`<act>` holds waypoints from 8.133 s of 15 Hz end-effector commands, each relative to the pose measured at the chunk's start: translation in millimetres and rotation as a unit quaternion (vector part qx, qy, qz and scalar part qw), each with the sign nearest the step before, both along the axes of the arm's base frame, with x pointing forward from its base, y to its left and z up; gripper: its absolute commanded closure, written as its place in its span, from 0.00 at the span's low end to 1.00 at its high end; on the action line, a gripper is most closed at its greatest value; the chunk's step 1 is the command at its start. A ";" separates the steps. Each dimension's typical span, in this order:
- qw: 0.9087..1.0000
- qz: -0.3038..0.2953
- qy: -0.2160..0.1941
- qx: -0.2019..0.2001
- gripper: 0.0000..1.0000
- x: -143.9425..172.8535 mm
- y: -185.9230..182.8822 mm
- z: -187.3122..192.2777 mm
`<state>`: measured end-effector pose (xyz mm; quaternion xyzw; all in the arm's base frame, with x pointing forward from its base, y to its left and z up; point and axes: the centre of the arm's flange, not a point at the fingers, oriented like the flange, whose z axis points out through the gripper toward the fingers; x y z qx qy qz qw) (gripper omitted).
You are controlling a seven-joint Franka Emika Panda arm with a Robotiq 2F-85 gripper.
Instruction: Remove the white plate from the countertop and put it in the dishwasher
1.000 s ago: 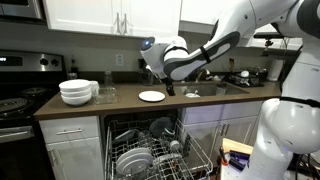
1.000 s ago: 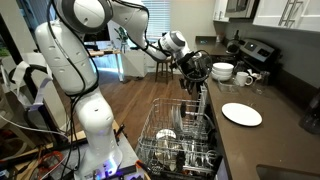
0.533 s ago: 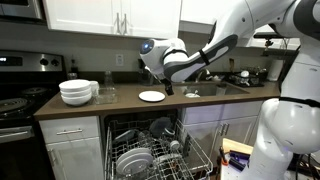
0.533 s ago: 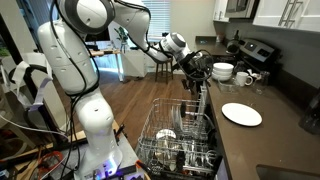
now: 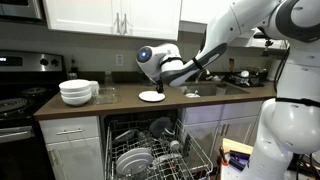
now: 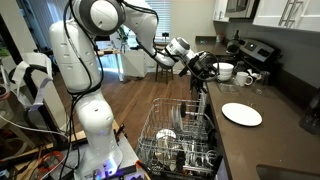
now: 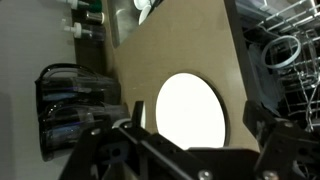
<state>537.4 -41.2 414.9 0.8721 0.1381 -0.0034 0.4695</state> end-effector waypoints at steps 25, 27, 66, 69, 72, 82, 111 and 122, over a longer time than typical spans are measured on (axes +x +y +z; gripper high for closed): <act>0.996 0.027 -0.079 0.041 0.00 97.5 -15.4 -72.5; 0.996 0.024 -0.080 0.029 0.00 104.5 -17.9 -81.6; 0.997 0.001 -0.082 0.006 0.00 116.5 -52.5 -121.5; 0.996 -0.015 -0.083 0.019 0.00 115.4 -59.8 -124.7; 0.996 -0.023 -0.083 0.007 0.00 113.6 -66.9 -130.8; 0.996 -0.009 -0.089 -0.013 0.68 112.8 -64.0 -141.9; 0.987 0.047 -0.123 -0.094 0.96 60.6 49.2 -19.1; 0.985 0.084 -0.133 -0.068 0.96 40.9 85.7 -9.7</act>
